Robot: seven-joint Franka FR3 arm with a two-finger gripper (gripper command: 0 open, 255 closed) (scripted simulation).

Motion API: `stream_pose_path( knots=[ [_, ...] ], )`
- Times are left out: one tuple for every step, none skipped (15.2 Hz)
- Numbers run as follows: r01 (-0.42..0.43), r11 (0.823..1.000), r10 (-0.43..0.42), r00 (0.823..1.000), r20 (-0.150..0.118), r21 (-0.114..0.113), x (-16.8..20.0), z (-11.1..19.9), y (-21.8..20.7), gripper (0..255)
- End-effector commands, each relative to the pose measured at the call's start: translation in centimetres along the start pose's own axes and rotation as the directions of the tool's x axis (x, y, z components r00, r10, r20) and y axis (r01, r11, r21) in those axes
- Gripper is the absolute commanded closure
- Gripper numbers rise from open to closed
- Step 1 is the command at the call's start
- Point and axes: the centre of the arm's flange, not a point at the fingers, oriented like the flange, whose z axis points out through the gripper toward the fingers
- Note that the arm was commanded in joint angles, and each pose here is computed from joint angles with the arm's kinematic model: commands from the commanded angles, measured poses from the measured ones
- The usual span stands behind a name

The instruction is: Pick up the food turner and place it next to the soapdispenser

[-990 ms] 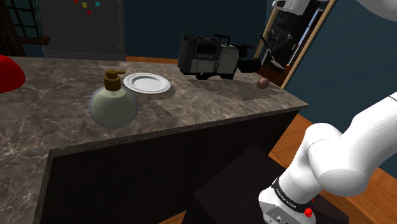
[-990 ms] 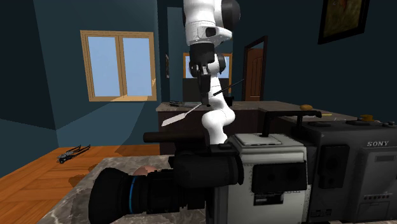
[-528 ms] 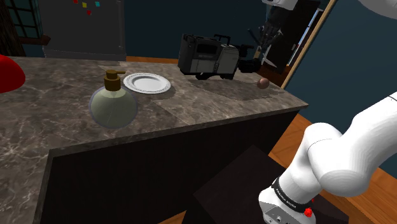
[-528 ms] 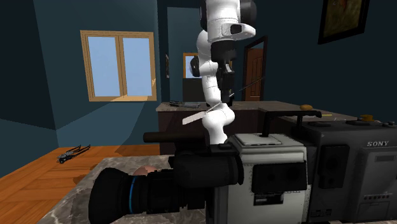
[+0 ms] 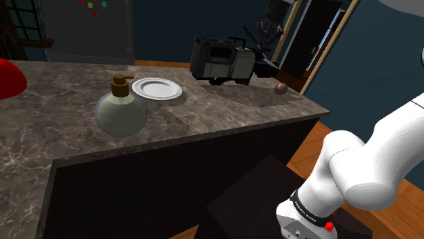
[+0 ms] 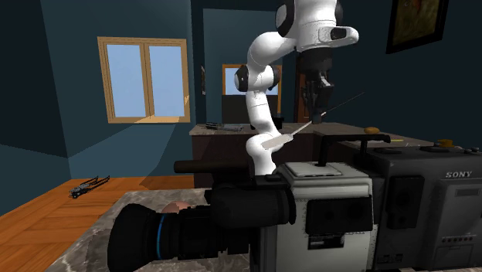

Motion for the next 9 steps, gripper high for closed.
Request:
stream_pose_path(
  knots=[
    [-0.001, 1.0, 0.001, 1.0, -0.001, 0.0, 2.7, 0.4, -0.1, 255],
    [-0.001, 1.0, 0.001, 1.0, -0.001, 0.0, 4.0, 0.4, 0.0, 255],
    [-0.001, 1.0, 0.001, 1.0, -0.001, 0.0, 5.3, 0.5, 0.1, 255],
    [-0.001, 1.0, 0.001, 1.0, -0.001, 0.0, 6.6, 0.6, 0.1, 255],
    [-0.001, 1.0, 0.001, 1.0, -0.001, 0.0, 7.9, 0.7, 0.2, 255],
    [-0.001, 1.0, 0.001, 1.0, -0.001, 0.0, 9.2, 0.8, 0.3, 255],
    [-0.001, 1.0, 0.001, 1.0, -0.001, 0.0, 10.5, 0.9, 0.4, 255],
    [-0.001, 1.0, 0.001, 1.0, -0.001, 0.0, 11.9, 1.0, 0.5, 255],
    [-0.001, 1.0, 0.001, 1.0, -0.001, 0.0, 13.2, 1.0, 0.6, 255]
  ],
)
